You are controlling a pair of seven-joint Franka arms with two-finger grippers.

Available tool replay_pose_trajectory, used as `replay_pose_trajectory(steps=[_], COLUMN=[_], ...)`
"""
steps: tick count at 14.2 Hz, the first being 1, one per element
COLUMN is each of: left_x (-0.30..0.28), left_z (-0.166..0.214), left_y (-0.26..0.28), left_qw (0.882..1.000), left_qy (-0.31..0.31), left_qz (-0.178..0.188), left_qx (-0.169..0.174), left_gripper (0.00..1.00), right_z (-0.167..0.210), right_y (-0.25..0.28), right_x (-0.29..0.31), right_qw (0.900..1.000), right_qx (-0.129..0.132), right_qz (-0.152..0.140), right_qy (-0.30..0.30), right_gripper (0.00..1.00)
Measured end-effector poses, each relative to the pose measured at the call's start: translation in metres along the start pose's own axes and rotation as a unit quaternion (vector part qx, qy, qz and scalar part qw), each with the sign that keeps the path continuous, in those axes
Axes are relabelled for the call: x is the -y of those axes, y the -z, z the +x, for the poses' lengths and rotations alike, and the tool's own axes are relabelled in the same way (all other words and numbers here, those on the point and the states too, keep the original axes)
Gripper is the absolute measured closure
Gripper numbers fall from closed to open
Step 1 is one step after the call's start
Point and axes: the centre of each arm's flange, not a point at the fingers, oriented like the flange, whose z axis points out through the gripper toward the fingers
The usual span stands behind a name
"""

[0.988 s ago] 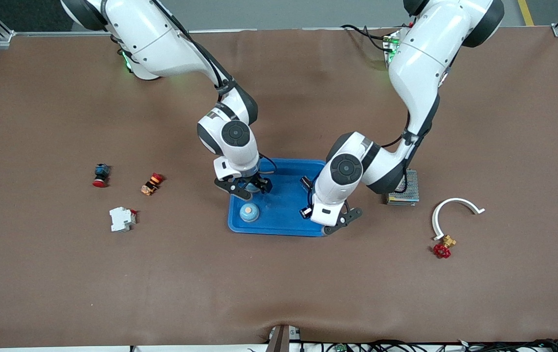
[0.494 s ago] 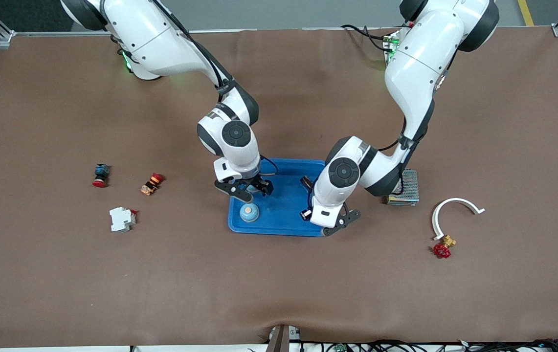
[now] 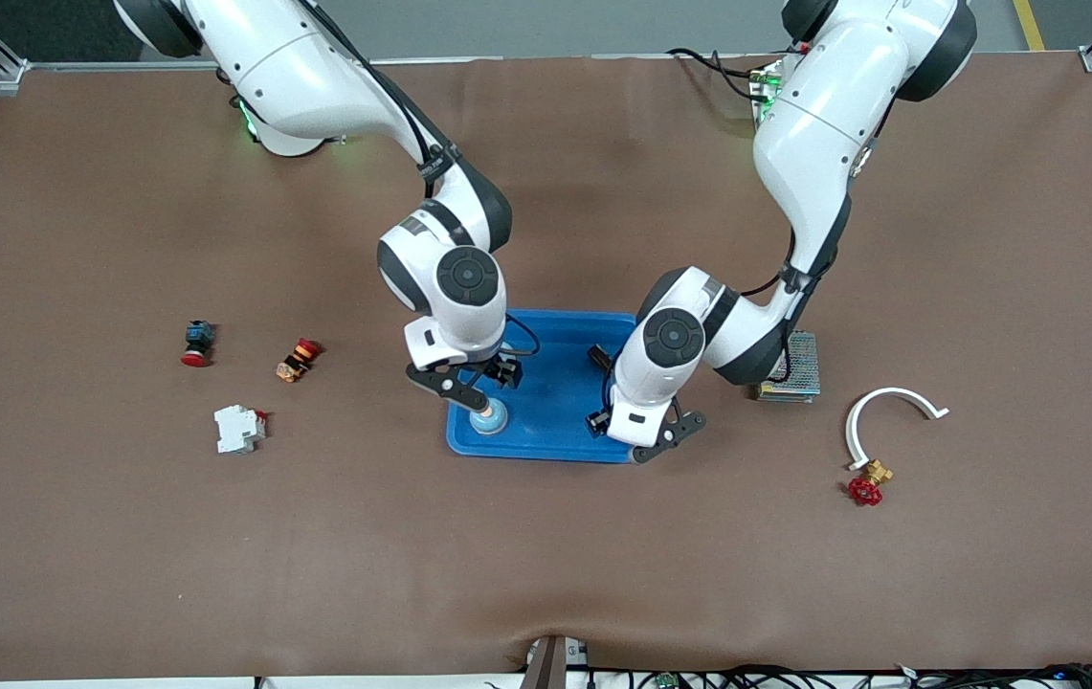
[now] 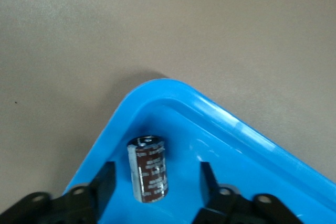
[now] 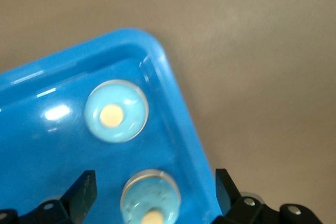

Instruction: Place electrolytic capacitor and blue bell in tray

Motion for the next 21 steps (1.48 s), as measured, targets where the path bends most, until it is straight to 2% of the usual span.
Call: replay_pose_trajectory(steps=[2, 8, 12, 15, 18, 21], left_x=[-0.002, -0.003, 0.013, 0.043, 0.086, 0.156], left_z=[0.003, 0.027, 0.054, 0.092, 0.134, 0.191], left_y=[0.005, 0.053, 0.101, 0.146, 0.194, 0.241], left_qw=[1.0, 1.0, 0.999, 0.999, 0.997, 0.992], left_qy=[-0.002, 0.007, -0.008, -0.035, -0.075, -0.121], left_qz=[-0.003, -0.009, 0.01, 0.027, 0.03, 0.021], left_qx=[-0.006, -0.026, -0.03, -0.028, -0.002, 0.024], left_gripper=[0.01, 0.0, 0.0, 0.0, 0.0, 0.0], right_z=[0.031, 0.147, 0.207, 0.234, 0.244, 0.242], right_y=[0.01, 0.009, 0.018, 0.03, 0.059, 0.091], right_x=[-0.017, -0.115, -0.179, -0.224, -0.252, -0.284], right_qw=[1.0, 0.994, 0.988, 0.985, 0.984, 0.974], right_qx=[0.0, 0.005, -0.002, 0.004, 0.009, 0.044], right_qz=[-0.002, -0.005, 0.0, -0.005, -0.012, -0.03], right_qy=[0.025, 0.108, 0.156, 0.172, 0.179, 0.218], right_gripper=[0.0, 0.0, 0.0, 0.0, 0.0, 0.0])
